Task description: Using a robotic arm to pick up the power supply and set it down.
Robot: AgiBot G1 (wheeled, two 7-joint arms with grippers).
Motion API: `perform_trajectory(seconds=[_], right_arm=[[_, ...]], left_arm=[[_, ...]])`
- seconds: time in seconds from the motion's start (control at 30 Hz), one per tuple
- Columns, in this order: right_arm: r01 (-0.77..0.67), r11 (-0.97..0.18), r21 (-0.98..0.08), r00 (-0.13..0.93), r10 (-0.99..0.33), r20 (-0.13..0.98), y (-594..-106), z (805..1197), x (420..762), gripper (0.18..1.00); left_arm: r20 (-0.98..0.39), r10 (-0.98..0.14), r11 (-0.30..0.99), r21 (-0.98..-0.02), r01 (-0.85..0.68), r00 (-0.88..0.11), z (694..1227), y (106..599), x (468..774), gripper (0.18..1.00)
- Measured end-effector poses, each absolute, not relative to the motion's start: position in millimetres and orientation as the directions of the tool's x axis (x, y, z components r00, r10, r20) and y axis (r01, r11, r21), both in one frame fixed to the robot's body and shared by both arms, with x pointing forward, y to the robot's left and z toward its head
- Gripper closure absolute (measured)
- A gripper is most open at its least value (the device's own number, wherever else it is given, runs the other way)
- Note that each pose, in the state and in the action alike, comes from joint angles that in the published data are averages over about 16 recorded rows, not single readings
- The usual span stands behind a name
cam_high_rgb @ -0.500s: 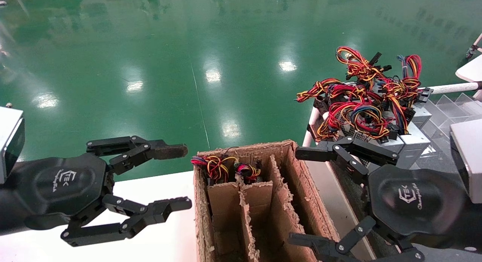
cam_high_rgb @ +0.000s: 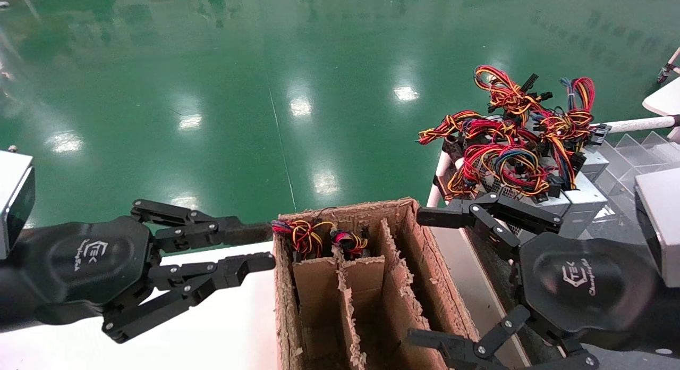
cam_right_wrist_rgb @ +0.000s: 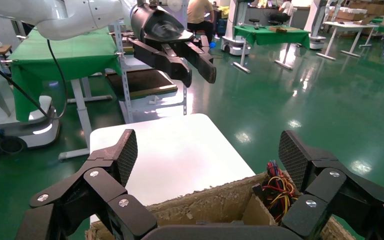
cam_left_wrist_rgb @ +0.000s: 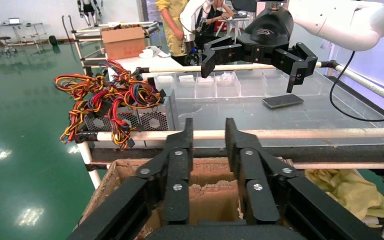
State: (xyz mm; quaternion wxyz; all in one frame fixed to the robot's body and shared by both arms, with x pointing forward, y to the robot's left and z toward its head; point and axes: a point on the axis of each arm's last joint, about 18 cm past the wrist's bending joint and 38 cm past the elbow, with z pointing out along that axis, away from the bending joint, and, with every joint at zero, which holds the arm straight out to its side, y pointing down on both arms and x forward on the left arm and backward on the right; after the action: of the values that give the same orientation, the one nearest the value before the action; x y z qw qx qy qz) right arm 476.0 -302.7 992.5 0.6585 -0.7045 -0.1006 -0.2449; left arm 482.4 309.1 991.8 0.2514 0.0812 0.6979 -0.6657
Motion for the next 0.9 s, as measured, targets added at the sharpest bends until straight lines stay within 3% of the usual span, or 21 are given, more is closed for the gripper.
perform_trajectory(seconds=[0.33,0.6,0.9], right_arm=[[0.464,-0.112,-0.879,0.860,-0.181,0.478,-302.7,992.5,476.0,0.178],[0.464,-0.112,-0.879,0.860,-0.181,0.478,-302.7,992.5,476.0,0.178],[0.461,-0.113,-0.880,0.860,-0.185,0.475,-303.0,992.7,476.8,0.178]], left_arm=[[-0.459,-0.221,0.101,-0.888,0.448,-0.860,991.8,309.1,482.4,0.918],[-0.459,-0.221,0.101,-0.888,0.448,-0.860,991.8,309.1,482.4,0.975],[-0.459,-0.221,0.101,-0.888,0.448,-0.860,991.8,309.1,482.4,0.974]])
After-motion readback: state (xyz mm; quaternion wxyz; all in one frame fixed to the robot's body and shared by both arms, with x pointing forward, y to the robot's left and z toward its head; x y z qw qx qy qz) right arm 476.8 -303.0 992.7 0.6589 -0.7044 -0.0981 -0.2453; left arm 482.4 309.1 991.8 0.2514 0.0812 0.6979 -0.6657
